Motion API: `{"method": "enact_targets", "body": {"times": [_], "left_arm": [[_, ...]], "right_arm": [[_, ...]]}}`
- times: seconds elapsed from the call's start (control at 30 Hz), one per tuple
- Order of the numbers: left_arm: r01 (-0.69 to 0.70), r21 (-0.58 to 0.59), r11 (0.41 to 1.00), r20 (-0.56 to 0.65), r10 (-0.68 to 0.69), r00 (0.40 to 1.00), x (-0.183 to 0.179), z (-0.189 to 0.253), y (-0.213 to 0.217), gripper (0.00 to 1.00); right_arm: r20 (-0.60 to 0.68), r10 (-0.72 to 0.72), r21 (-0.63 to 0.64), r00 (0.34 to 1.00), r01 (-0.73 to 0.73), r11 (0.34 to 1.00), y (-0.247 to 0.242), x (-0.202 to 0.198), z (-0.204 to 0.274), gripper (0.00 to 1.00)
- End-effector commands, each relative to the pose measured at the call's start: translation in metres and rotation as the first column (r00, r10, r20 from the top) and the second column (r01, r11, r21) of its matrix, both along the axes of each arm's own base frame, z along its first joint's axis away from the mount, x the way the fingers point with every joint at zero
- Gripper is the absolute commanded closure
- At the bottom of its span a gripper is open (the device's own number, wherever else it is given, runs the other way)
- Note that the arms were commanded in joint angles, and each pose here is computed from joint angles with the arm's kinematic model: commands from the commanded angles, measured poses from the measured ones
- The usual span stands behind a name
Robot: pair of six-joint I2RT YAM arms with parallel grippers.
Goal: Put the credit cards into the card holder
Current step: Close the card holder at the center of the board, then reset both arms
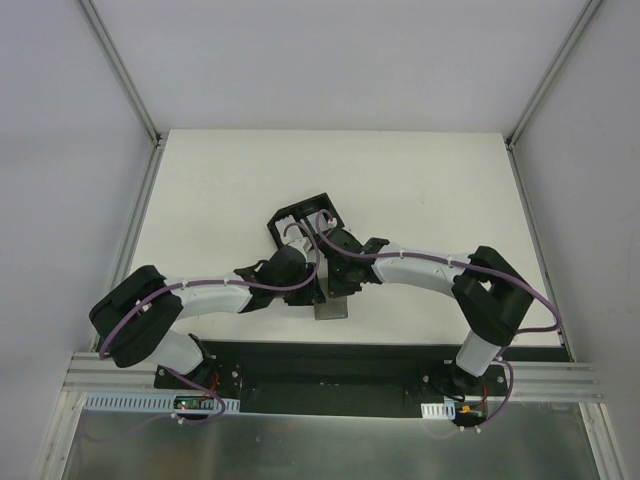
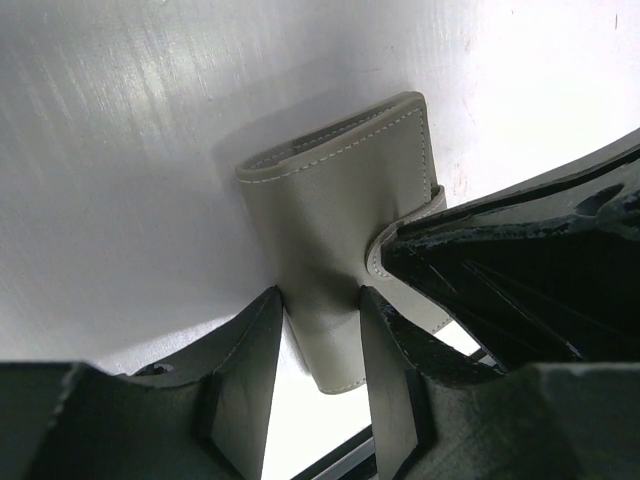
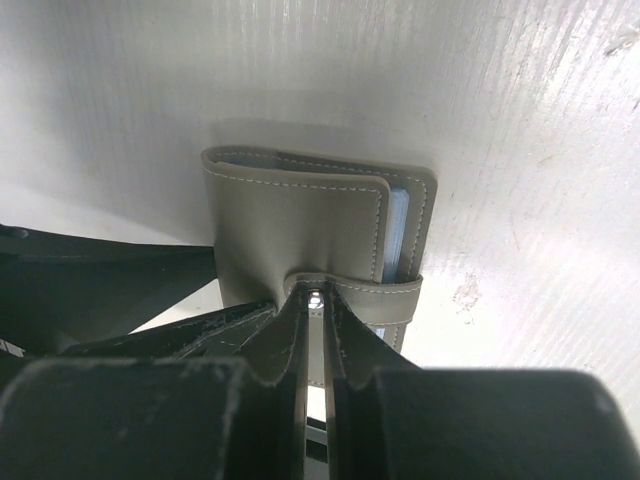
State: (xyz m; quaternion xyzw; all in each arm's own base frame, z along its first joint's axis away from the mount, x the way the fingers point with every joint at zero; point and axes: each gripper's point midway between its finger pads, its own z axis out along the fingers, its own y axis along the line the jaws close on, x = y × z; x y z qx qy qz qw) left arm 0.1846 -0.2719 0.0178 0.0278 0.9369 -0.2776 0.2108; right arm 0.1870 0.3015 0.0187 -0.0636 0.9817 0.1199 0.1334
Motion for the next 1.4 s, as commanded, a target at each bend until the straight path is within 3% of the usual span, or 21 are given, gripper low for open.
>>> {"method": "enact_targets", "body": {"times": [0.0,0.23,0.3,0.5,0.53,0.6,0.67,0.77,0.9,1.07,1.3,1.37], "left_arm": [[0.003,0.149,0.989,-0.059,0.005,0.998,-0.020,-0.031,0.033,0.63],[-0.049,0.132,0.990,0.042,0.044,0.998,-0.006,-0.011,0.039,0.58],[-0.069,0.123,0.990,0.077,0.060,0.995,-0.001,-0.002,0.042,0.54],[-0.151,0.069,0.986,0.176,0.137,0.975,0.023,0.033,0.061,0.29],[-0.165,0.071,0.984,0.178,0.150,0.972,0.024,0.036,0.067,0.26],[-0.191,0.052,0.980,0.200,0.177,0.964,0.030,0.047,0.077,0.16],[-0.223,0.032,0.974,0.218,0.211,0.953,0.035,0.058,0.087,0.13],[-0.279,0.017,0.960,0.240,0.267,0.933,0.040,0.068,0.105,0.02],[-0.353,0.032,0.935,0.259,0.333,0.906,0.044,0.074,0.130,0.01],[-0.377,0.058,0.924,0.302,0.344,0.889,0.048,0.081,0.141,0.01],[-0.439,0.076,0.895,0.324,0.394,0.860,0.052,0.081,0.153,0.01],[-0.467,0.083,0.881,0.356,0.411,0.839,0.056,0.087,0.159,0.01]], "right_arm": [[-0.128,0.029,-0.279,0.991,-0.064,0.958,-0.066,-0.048,-0.078,0.95],[0.035,0.124,0.011,0.992,-0.124,0.992,-0.002,-0.016,-0.032,0.84],[0.104,0.133,0.051,0.986,-0.138,0.989,0.008,-0.004,-0.013,0.74],[0.320,0.133,0.205,0.938,-0.205,0.957,0.035,0.030,0.056,0.51],[0.354,0.130,0.234,0.926,-0.223,0.946,0.038,0.034,0.069,0.41],[0.408,0.120,0.277,0.905,-0.248,0.928,0.040,0.041,0.091,0.33],[0.445,0.109,0.304,0.889,-0.265,0.915,0.038,0.044,0.108,0.26],[0.488,0.065,0.314,0.870,-0.245,0.917,0.022,0.050,0.125,0.18],[0.499,-0.029,0.319,0.866,-0.152,0.935,-0.017,0.057,0.126,0.10],[0.509,-0.195,0.262,0.838,0.065,0.963,-0.098,0.068,0.109,0.01],[0.593,-0.394,0.181,0.702,0.360,0.915,-0.215,0.083,0.114,0.04],[0.634,-0.437,0.119,0.638,0.478,0.870,-0.250,0.083,0.116,0.04]]}}
